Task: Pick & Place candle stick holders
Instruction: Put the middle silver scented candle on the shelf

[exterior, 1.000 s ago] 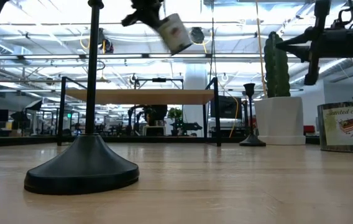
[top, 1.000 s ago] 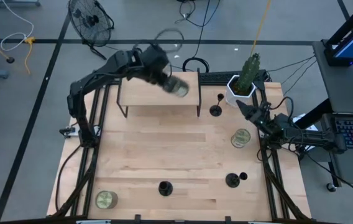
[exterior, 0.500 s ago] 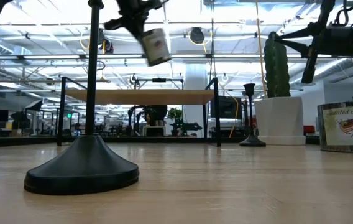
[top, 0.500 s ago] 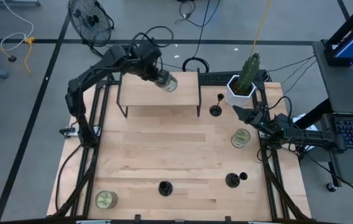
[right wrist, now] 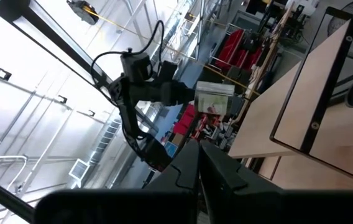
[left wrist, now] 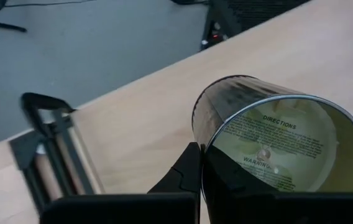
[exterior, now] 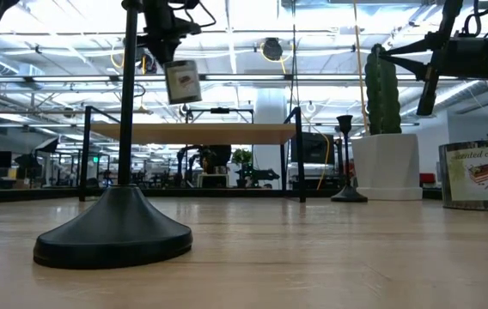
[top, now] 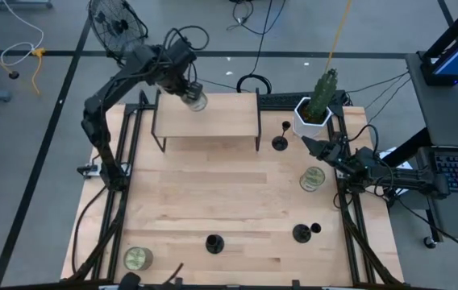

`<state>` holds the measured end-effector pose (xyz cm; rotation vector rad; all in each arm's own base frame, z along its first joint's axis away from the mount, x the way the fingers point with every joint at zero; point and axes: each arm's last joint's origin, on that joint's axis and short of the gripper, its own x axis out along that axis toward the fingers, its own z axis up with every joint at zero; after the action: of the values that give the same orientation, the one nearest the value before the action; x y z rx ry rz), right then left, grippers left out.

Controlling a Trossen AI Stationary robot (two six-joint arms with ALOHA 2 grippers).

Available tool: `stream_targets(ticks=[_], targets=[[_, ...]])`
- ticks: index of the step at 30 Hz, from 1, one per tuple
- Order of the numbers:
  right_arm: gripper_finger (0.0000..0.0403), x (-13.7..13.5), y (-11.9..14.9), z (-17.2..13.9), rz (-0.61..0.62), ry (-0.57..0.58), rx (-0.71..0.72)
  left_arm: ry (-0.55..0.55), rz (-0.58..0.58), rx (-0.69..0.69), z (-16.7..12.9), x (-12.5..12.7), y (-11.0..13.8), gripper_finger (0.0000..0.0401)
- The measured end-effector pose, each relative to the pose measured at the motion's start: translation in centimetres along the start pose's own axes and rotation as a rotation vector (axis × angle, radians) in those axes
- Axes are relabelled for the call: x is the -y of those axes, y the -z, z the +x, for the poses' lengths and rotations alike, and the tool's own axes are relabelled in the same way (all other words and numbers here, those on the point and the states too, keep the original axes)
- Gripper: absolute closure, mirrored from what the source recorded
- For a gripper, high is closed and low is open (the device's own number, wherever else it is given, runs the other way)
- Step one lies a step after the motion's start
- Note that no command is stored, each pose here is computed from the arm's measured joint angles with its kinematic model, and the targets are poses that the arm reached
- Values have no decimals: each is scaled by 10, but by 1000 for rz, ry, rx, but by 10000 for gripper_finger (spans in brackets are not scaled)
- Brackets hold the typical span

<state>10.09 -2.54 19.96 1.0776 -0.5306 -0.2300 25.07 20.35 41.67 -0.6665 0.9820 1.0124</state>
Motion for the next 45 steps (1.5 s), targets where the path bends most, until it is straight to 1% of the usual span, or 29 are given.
stream_targets(ticks=[4,9,18,26,34,45], targets=[[397,0,0,0,-10,1,0,-24,7,-38,2,-10,0,401],[397,0,0,0,-12,2,0,-2,14,-46,3,-16,-3,401],[397,0,0,0,-6,2,0,4,-10,-56,5,-26,-7,401],[397,0,0,0,-1,2,1,-13,-44,-56,7,-39,-12,401],[397,1,0,0,-2,6,-2,-23,-60,-101,18,-44,-11,401],[397,3,2,0,-9,34,-15,-77,-70,-182,41,-54,-7,401]])
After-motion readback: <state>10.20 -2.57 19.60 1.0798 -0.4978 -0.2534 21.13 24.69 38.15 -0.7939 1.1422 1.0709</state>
